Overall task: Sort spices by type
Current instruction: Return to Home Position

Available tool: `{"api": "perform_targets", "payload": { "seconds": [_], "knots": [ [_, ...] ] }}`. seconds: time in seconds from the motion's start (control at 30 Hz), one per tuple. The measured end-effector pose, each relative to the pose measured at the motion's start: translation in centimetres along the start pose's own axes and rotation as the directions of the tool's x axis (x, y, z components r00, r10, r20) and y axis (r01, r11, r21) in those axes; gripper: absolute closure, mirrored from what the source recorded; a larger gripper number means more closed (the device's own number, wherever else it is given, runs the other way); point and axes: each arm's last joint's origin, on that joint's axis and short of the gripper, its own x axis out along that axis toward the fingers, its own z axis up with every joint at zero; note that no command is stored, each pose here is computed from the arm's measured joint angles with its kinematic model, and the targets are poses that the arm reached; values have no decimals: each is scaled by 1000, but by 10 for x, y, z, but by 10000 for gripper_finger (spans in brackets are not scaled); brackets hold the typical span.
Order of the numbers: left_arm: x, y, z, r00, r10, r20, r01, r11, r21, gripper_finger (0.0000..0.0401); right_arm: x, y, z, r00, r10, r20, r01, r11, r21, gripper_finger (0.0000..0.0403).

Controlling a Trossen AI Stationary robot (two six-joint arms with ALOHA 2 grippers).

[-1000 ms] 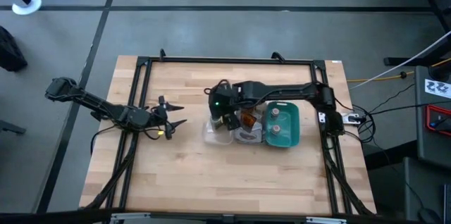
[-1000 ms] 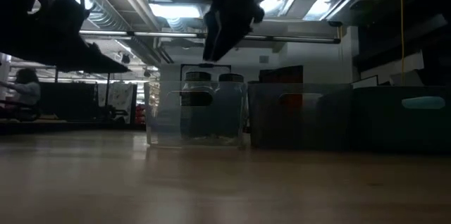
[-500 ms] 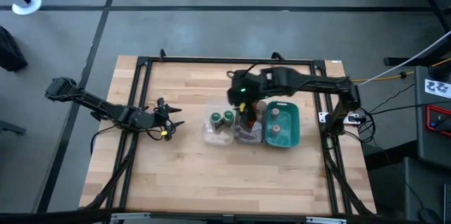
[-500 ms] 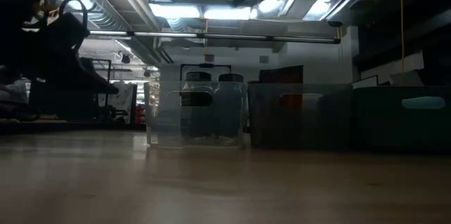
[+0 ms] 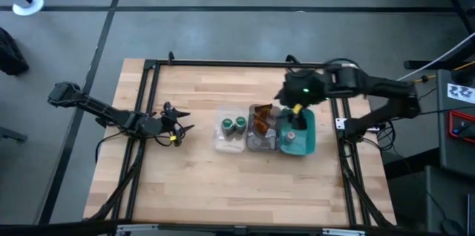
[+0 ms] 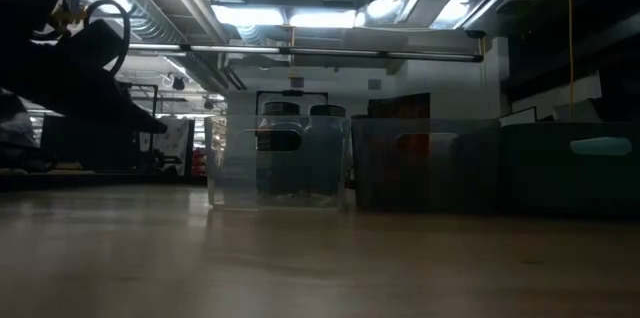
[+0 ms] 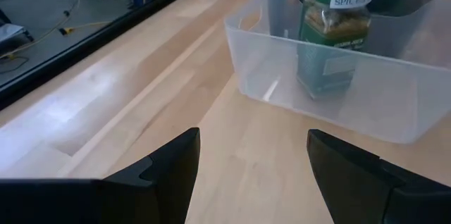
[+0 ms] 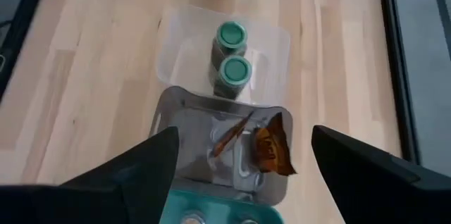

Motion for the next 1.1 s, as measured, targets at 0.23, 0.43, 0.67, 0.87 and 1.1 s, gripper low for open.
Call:
{"api": "perform_targets", "payload": {
  "seconds": [0.23,0.43,0.67,0.87,1.1],
  "knots": [
    [1,7,5,998,46,37,-44,998,-50,155,5,11,-76,988,-17,154,11,999,43,79],
    [-1,14,9,997,51,64,-45,995,-94,155,11,21,-149,958,-74,277,37,990,135,79],
    [-6,19,17,990,25,140,-5,991,-136,155,11,29,-207,879,-141,456,42,974,221,79],
    [-14,23,26,971,0,240,44,983,-176,155,13,34,-239,822,-151,550,28,974,225,79],
    [-24,28,34,936,-8,352,81,978,-194,155,3,37,-252,731,-125,670,-27,977,213,79]
  ]
}}
